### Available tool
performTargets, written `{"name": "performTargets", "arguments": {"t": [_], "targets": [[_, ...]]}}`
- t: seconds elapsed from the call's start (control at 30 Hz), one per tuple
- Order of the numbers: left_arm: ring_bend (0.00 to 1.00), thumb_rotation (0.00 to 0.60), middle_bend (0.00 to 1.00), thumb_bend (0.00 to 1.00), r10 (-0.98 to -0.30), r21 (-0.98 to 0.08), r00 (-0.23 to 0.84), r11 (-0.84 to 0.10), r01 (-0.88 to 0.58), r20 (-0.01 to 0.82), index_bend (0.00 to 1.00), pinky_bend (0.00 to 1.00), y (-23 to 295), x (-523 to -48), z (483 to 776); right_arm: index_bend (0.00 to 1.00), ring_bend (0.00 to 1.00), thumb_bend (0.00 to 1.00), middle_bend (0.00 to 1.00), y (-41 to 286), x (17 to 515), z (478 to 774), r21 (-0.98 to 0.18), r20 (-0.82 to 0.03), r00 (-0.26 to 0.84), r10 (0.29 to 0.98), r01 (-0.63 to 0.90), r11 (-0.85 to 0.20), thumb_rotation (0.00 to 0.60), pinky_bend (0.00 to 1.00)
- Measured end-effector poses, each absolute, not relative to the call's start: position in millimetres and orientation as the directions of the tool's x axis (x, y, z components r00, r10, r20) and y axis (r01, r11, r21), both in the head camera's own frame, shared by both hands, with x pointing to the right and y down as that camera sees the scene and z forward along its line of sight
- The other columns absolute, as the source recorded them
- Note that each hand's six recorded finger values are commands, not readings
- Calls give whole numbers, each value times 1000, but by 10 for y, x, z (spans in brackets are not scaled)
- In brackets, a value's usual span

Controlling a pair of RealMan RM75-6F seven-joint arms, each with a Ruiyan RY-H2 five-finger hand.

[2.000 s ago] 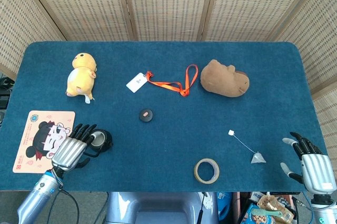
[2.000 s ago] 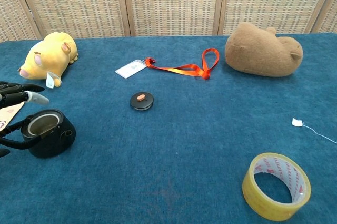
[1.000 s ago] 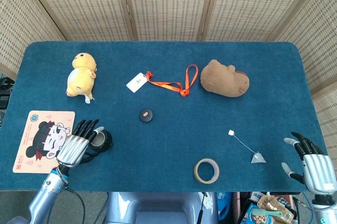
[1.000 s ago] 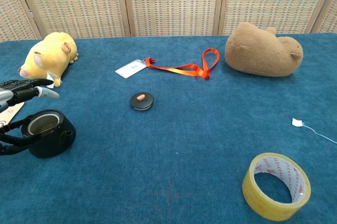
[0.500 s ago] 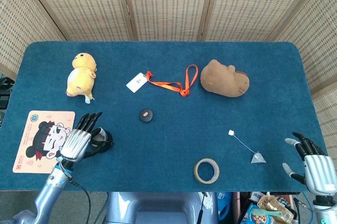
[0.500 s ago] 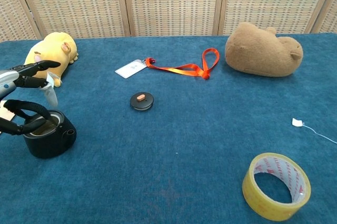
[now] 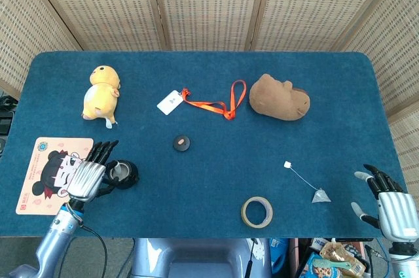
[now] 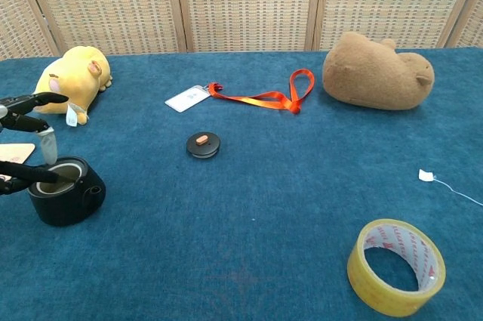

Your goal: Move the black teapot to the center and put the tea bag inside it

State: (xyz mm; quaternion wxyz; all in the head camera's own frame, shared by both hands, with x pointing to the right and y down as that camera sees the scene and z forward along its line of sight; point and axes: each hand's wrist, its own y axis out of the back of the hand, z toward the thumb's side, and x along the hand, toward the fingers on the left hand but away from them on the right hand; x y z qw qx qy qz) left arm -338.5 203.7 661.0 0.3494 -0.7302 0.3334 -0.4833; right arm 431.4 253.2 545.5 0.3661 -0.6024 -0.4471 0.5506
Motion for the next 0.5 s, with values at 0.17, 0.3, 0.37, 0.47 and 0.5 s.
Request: {"name": "performTargets", "arguments": {"t": [0.17,0.3,0.37,0.47,0.5], "targets": [[0,600,49,433,-823,-829,287,-541,-139,489,522,0,2029,-3468,6610,322,250,366,272,2531,4314,5453,-934,-335,-6,942,136,-331,600,411],[0,600,51,435,-830,-833,284,-533,-151,480,541,0,2011,-3463,6606,322,250,366,272,2536,4313,5454,-934,-334,-7,942,136,-330,600,412],[0,600,58,449,-831,-832,287,-531,-159,476,568,0,2006,-3443,6611,322,250,365,272,2540,4317,5450,-935,-334,-9,943,135,-329,600,412],[0,600,68,470,-831,-829,294,-532,-174,471,587,0,1997,-3402,6619,322,250,365,272,2541,4319,5446,-935,-334,-11,943,134,-329,600,412],[0,600,69,470,-831,-828,297,-532,-178,470,590,0,1996,-3389,6620,321,250,366,272,2542,4318,5443,-935,-333,-11,943,134,-329,600,411]]}}
